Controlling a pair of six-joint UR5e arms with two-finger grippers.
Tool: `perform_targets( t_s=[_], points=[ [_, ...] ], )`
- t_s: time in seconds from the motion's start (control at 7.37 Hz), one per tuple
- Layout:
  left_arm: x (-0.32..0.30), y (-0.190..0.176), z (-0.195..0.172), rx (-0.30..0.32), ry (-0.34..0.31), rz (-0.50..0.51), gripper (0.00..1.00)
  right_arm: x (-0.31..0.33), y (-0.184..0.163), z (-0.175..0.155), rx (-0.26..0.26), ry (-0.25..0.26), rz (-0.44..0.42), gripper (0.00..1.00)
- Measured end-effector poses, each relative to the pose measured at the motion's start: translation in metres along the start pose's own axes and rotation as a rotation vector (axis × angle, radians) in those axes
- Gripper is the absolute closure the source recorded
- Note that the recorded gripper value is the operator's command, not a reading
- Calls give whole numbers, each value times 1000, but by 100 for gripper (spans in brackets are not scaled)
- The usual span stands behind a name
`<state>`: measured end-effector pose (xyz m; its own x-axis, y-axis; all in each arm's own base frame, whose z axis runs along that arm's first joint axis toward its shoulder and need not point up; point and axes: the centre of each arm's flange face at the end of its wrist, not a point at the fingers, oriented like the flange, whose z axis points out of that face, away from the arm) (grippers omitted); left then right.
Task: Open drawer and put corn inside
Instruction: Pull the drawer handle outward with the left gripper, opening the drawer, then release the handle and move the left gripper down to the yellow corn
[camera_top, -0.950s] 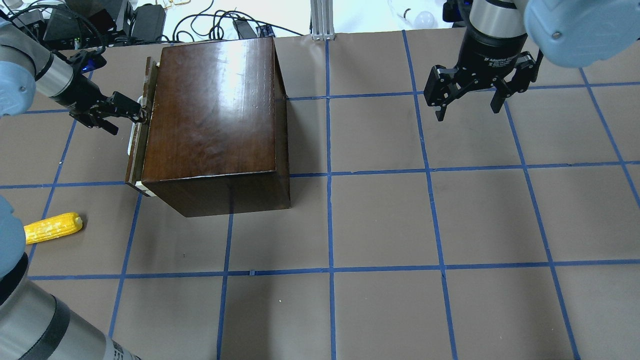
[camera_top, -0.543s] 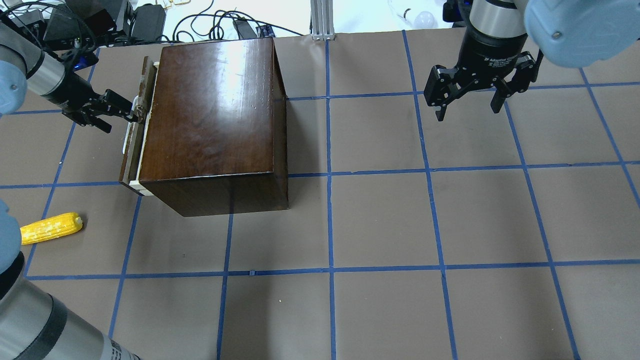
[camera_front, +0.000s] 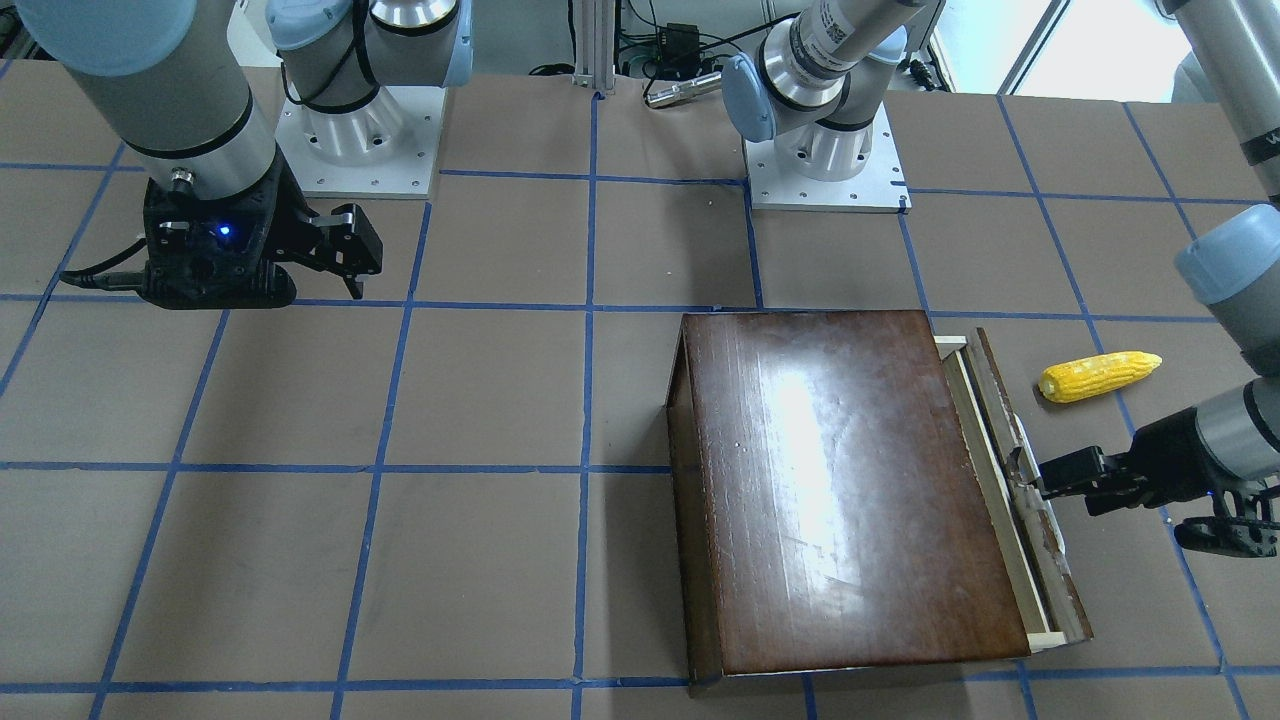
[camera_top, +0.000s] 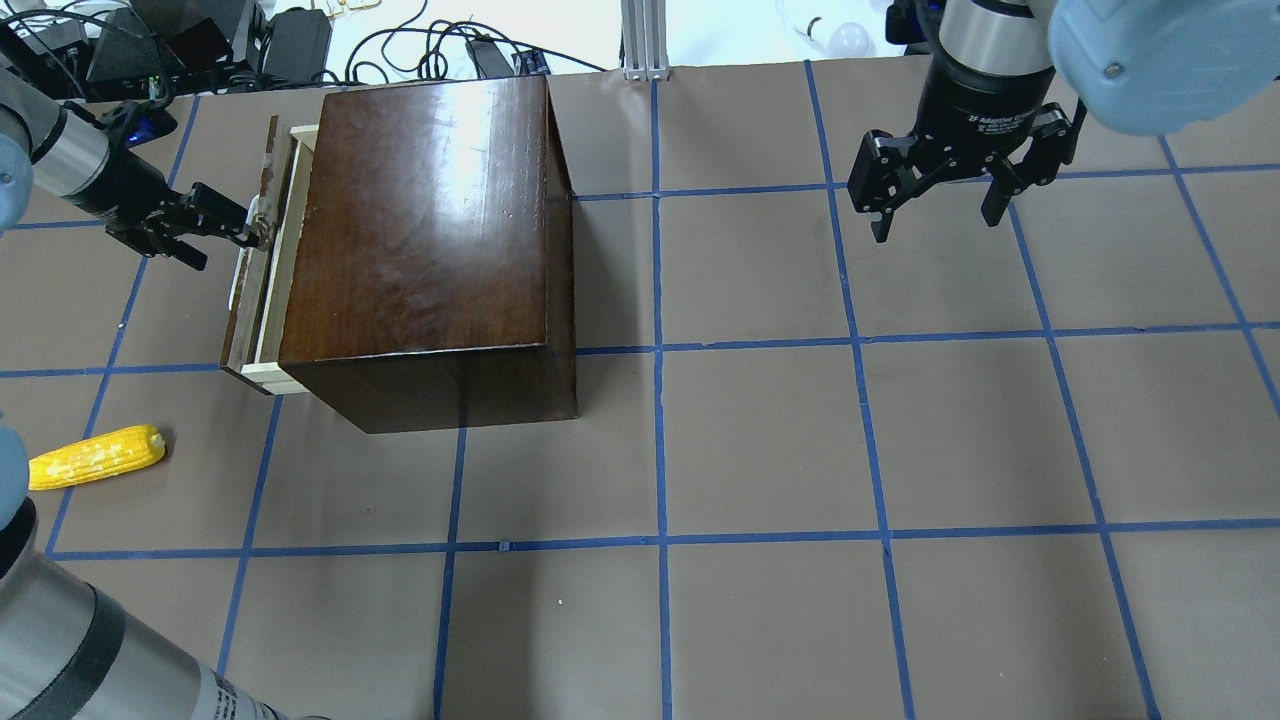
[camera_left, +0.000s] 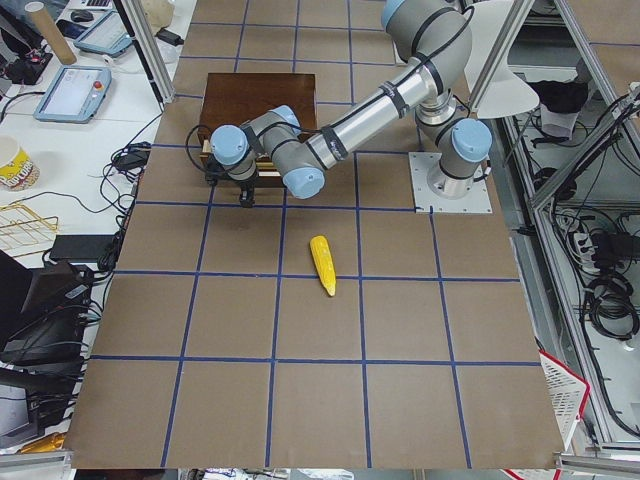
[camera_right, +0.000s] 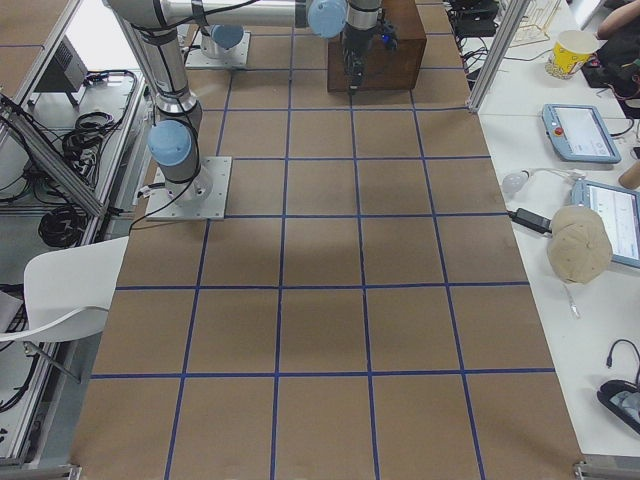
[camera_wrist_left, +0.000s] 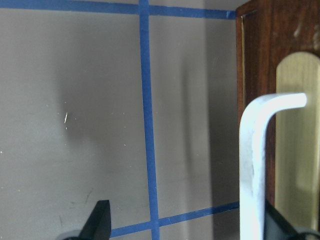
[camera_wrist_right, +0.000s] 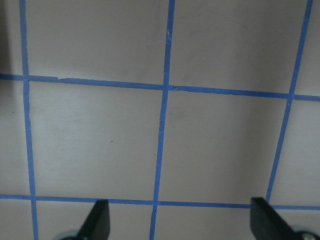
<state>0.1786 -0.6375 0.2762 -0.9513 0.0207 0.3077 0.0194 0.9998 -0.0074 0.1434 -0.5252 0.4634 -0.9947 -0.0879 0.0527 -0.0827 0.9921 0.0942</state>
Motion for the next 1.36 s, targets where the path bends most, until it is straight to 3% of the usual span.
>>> perform_targets(
  t_s=[0.81,1.36],
  points=[
    [-44,16,-20,27,-3,-39,0,0,0,0,0,0,-1,0],
    [-33,28,-48,22,-40,-21,0,0,0,0,0,0,0,0]
  ],
)
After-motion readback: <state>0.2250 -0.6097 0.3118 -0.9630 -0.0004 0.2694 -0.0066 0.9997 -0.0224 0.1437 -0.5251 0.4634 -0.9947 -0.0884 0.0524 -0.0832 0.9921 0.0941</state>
